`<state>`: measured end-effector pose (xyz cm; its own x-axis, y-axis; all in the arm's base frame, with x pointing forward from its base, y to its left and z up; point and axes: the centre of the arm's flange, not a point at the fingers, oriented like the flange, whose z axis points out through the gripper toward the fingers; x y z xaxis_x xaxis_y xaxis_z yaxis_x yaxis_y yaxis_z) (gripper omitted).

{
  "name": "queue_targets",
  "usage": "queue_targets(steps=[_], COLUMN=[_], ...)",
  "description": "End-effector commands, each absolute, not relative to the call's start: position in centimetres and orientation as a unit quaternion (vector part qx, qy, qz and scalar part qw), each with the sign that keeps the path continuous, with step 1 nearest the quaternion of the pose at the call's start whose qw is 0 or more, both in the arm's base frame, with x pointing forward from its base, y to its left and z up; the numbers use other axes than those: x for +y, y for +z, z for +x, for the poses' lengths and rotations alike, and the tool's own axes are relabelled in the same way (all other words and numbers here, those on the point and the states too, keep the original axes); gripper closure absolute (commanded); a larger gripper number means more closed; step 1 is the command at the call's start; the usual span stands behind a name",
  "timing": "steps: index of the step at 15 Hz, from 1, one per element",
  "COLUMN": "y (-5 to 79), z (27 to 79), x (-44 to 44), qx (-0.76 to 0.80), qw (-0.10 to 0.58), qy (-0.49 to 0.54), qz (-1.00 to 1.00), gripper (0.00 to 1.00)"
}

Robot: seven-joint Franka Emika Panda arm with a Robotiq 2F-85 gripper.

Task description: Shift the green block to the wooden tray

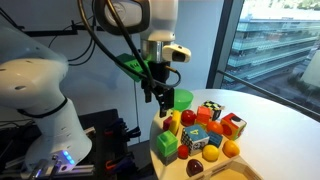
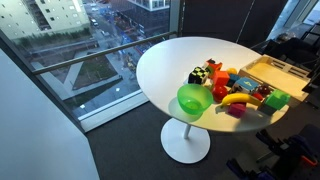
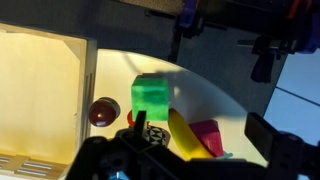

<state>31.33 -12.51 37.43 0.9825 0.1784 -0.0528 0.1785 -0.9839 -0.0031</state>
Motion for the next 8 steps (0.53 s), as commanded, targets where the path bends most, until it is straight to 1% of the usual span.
queue_targets(steps=[1,4,8], y=[37.3,37.2,36.0], z=[31.4,31.4,31.4], x=[-12.5,-12.5,-13.1], qx=[0.09,0.09,0.081], qw=[0.001,0.001,0.022], qy=[-0.029,-0.029,-0.04], qz=[0.996,0.996,0.996], gripper=[0.0,0.0,0.0])
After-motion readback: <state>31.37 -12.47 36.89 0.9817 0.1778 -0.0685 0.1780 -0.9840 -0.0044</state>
